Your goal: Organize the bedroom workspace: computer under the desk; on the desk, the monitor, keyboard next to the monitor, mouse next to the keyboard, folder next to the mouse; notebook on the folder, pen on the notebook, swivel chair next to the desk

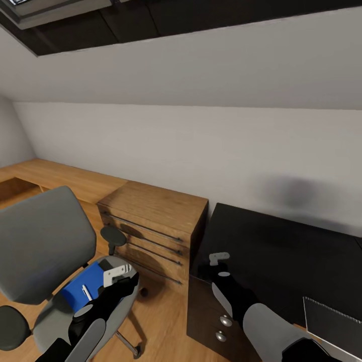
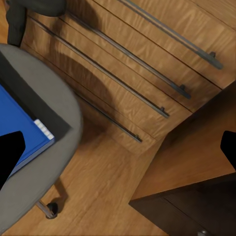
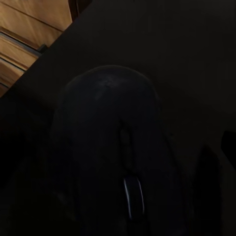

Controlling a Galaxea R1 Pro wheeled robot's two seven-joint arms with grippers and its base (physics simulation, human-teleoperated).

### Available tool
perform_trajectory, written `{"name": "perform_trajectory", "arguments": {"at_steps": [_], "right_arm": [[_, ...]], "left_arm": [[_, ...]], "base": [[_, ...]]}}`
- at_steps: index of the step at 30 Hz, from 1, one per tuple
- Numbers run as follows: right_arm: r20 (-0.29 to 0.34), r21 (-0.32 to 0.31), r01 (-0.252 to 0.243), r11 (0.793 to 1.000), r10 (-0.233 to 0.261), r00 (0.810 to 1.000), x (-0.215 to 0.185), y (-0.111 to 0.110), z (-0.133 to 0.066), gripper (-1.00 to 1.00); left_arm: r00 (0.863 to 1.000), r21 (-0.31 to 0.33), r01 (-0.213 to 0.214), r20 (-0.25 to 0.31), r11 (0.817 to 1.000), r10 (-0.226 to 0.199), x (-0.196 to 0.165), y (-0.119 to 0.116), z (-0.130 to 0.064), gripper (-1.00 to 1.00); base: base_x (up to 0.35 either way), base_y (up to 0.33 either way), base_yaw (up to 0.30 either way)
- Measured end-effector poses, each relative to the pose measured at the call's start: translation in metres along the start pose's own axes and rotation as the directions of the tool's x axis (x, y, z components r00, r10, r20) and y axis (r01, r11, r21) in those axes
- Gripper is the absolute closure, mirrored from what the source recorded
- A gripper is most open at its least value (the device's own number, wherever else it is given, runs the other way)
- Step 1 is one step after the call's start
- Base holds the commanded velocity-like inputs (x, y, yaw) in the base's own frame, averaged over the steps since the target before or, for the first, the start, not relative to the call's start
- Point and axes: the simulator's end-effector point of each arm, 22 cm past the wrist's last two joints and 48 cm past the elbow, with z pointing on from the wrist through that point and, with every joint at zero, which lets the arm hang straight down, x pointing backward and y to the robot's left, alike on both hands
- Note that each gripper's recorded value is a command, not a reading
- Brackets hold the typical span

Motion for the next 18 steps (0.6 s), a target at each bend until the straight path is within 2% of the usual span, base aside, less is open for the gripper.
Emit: {"name": "perform_trajectory", "arguments": {"at_steps": [1, 18], "right_arm": [[0.000, 0.000, 0.000, 1.000, 0.000, 1.000, 0.0000, 0.0000, 0.0000, 1.00], [0.002, 0.003, 0.010, 1.000, -0.010, 1.000, -0.0005, -0.0001, -0.0001, 1.00]], "left_arm": [[1.000, 0.000, 0.000, 0.000, 1.000, 0.000, -0.0001, -0.0001, 0.0000, -1.00], [1.000, -0.001, -0.002, -0.001, 1.000, 0.002, 0.0000, 0.0006, 0.0000, -1.00]], "base": [[0.000, 0.000, 0.000], [0.000, 0.000, 0.000]]}}
